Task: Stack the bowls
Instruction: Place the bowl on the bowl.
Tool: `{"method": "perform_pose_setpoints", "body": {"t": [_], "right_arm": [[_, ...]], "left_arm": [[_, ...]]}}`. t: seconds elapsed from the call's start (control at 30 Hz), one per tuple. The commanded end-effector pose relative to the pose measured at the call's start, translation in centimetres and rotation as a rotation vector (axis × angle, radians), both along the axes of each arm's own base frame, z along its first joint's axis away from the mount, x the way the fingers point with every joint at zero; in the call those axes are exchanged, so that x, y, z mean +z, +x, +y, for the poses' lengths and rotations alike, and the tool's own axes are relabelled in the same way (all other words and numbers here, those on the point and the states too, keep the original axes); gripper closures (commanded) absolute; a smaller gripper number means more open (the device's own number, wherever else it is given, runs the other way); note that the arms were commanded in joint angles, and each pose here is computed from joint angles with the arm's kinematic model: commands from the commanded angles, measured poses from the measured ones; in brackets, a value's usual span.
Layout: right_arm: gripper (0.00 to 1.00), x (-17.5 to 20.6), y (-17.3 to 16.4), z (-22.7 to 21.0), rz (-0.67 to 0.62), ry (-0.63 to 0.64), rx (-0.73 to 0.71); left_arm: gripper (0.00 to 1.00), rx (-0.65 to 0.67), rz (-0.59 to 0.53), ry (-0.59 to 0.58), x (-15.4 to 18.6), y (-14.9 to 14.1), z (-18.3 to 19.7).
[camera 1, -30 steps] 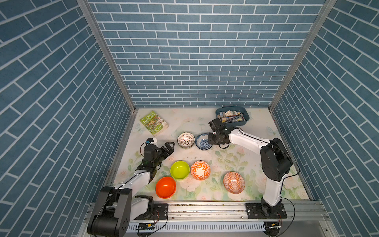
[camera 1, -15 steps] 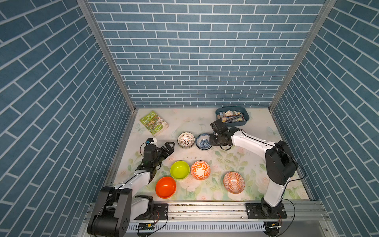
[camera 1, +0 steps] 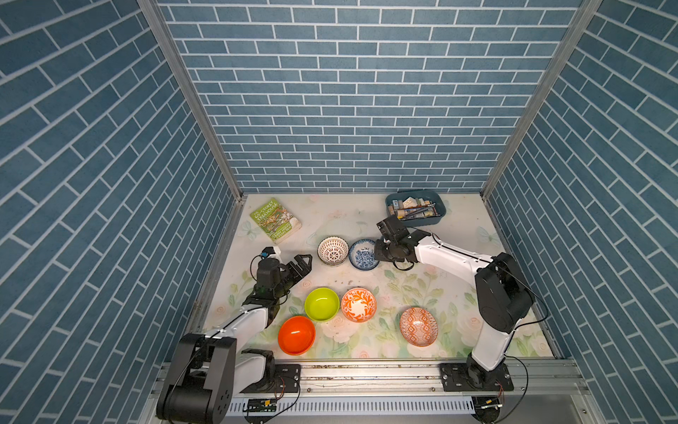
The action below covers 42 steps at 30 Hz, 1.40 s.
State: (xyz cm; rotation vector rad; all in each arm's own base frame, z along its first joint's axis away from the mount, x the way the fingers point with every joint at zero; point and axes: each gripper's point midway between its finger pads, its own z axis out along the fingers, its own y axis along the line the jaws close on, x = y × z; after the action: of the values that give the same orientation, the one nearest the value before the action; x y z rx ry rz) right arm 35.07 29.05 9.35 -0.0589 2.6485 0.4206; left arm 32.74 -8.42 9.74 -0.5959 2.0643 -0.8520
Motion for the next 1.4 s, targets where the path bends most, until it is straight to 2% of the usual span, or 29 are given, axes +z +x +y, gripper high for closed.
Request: {"method": "perform_pose_setpoints", "body": {"t": [0.0, 0.2, 0.87, 1.17, 1.2, 1.3, 1.37], "right_arm": [[0.96, -1.0, -0.6, -0.1, 0.027, -0.008, 0.003], [1.00, -1.8, -0.7, 0.3, 0.050, 0.003, 0.012], [1.00, -1.6, -1.1, 0.4, 0.076, 0.087, 0.014], [1.00, -1.8, -1.3, 0.2, 0.085, 0.081, 0.016], [0.98, -1.7, -1.2, 0.2, 0.081, 0.085, 0.015], [0.82, -1.1, -1.3, 0.2, 0.073, 0.091, 0.017], [0.75, -0.4, -1.1, 0.2, 0.056, 0.098, 0.015]], "left_arm": [[0.00, -0.005, -0.023, 0.001, 0.5, 0.2, 0.1], [0.00, -0.005, -0.024, 0.001, 0.5, 0.1, 0.1], [0.00, -0.003, -0.028, 0.000, 0.6, 0.1, 0.2], [0.00, -0.002, -0.024, 0.001, 0.5, 0.1, 0.2], [0.00, -0.002, -0.026, 0.001, 0.6, 0.1, 0.2], [0.00, 0.001, -0.021, 0.003, 0.5, 0.1, 0.3], [0.00, 0.003, -0.020, 0.004, 0.5, 0.0, 0.3]]}}
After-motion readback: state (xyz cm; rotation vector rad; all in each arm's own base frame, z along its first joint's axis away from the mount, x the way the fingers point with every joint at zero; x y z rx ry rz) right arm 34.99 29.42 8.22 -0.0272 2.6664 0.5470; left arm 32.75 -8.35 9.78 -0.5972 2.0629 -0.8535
